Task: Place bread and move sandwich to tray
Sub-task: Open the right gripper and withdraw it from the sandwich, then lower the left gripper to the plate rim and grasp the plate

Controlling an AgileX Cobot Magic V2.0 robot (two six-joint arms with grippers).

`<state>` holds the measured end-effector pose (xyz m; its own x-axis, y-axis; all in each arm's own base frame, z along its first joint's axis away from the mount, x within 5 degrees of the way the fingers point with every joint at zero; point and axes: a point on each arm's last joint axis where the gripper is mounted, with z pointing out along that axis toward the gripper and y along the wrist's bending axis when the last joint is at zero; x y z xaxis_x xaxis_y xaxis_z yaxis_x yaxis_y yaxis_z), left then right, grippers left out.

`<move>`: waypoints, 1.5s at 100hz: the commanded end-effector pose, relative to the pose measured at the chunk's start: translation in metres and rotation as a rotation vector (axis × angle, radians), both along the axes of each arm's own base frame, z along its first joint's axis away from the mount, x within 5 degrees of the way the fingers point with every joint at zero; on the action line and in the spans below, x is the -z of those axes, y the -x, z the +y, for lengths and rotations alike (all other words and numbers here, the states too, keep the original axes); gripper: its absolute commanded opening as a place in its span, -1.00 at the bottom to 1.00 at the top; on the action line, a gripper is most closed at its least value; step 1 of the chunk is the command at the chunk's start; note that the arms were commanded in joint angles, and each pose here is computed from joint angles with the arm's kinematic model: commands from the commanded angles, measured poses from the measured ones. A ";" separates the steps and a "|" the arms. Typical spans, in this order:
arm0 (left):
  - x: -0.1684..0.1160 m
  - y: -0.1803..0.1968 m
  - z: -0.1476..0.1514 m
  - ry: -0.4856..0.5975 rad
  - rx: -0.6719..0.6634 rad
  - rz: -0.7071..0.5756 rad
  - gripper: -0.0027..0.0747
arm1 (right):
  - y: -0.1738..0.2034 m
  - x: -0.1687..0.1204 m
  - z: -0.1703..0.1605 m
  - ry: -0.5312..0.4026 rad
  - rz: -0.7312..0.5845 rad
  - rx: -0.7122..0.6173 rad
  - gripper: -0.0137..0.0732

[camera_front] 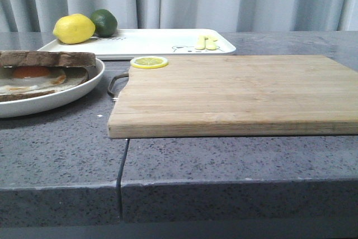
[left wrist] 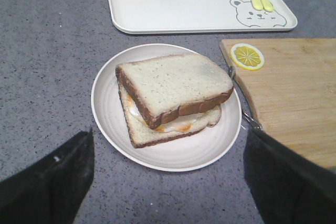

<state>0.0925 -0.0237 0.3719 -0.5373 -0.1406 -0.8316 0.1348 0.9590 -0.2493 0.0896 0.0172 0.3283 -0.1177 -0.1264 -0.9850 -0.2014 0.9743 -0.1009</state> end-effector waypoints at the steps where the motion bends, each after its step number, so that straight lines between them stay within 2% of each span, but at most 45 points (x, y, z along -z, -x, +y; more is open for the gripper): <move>1: -0.016 -0.007 0.006 0.022 -0.087 -0.096 0.48 | 0.000 -0.014 0.000 -0.004 -0.091 -0.001 0.20; 11: -0.013 -0.015 0.014 0.007 -0.194 -0.072 0.48 | 0.000 -0.014 0.000 -0.004 -0.091 -0.001 0.20; 18: -0.010 -0.022 0.016 -0.004 -0.221 -0.049 0.48 | 0.000 -0.014 0.000 -0.004 -0.091 -0.001 0.20; 74: 0.038 -0.109 0.010 -0.053 -0.217 0.194 0.48 | 0.000 -0.013 0.000 -0.003 -0.081 0.000 0.20; 84: 0.046 -0.118 0.011 -0.085 -0.217 0.229 0.48 | 0.000 -0.013 0.000 -0.003 -0.080 0.000 0.20; 150: 0.084 -0.156 0.008 -0.108 -0.211 0.348 0.48 | 0.000 -0.013 0.000 -0.002 -0.078 0.000 0.20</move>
